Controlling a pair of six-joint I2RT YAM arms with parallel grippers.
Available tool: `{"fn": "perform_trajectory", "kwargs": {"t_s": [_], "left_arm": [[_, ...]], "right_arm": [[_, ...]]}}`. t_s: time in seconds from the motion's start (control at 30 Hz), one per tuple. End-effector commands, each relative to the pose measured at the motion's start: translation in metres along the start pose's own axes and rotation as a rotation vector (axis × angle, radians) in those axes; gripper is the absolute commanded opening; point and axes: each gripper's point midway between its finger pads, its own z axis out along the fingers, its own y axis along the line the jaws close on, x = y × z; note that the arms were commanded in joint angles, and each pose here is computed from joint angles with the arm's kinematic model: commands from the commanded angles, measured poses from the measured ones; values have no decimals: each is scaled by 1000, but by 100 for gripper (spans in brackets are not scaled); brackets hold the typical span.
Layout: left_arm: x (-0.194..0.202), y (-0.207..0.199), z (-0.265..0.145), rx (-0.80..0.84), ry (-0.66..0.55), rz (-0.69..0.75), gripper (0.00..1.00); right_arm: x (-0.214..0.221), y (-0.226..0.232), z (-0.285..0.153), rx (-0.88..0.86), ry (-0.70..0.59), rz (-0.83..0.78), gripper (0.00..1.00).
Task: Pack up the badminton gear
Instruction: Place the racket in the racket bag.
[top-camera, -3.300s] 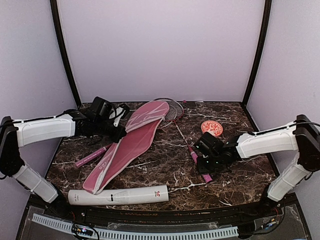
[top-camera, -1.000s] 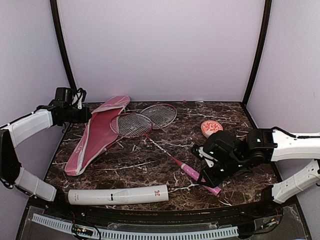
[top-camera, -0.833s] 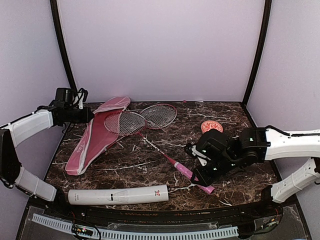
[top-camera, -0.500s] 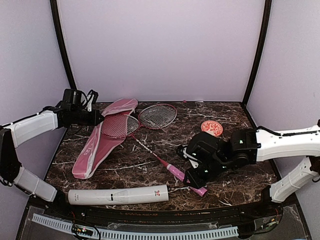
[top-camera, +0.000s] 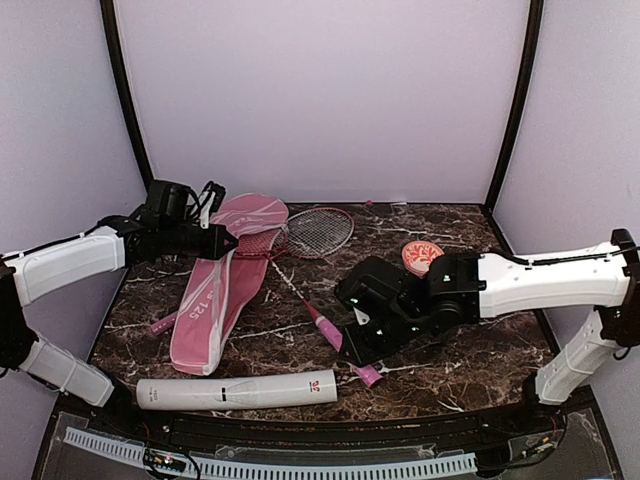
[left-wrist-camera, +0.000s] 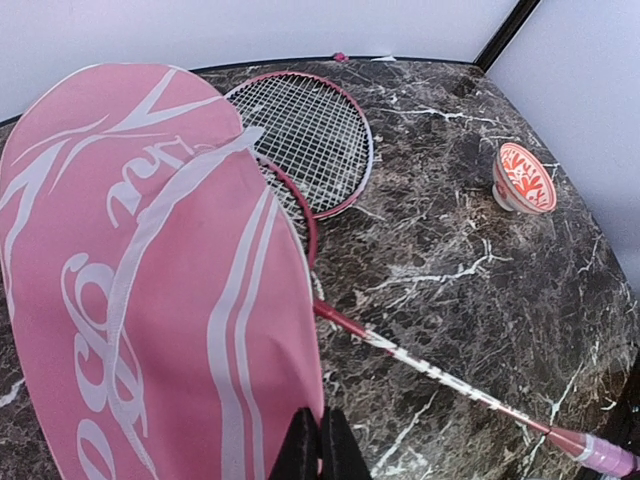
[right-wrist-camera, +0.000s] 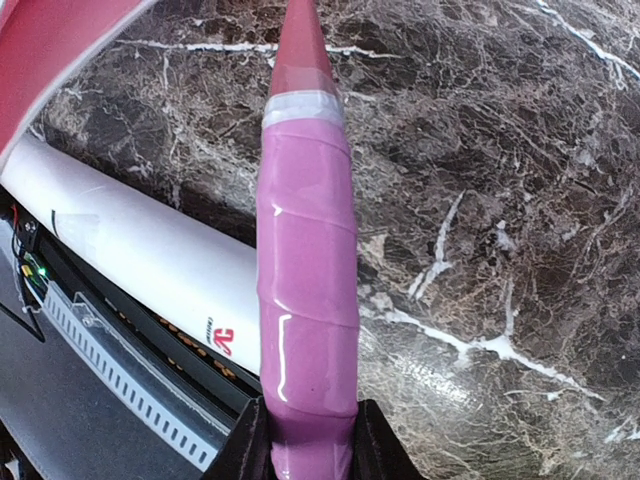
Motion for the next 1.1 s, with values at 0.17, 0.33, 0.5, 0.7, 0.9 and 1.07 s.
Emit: {"fn": "perform_trajectory", "kwargs": {"t_s": [0.17,0.33,0.5,0.7,0.9,1.07], "left_arm": [[-1,-52,8,113,-42,-36,0],[15,-66,26,139,-9,-40,0],[28,-56,40,100,13,-57,0],[34,-64,55,153,37,-81,0],[24,-91,61,168,12,-6,0],[30,-117,68,218,10,-4,0]], "right_arm": [[-52,46,-5,-79,-117,107,0],[-60,57,-5,-105,-118,116,0],[-58,74,-13,-172,-131,42,0],[-57,76,-25,-181,-154,8,0],[-62,40,-45,-47,-205,81,0],[-52,10,-44,21,-190,142,0]]}}
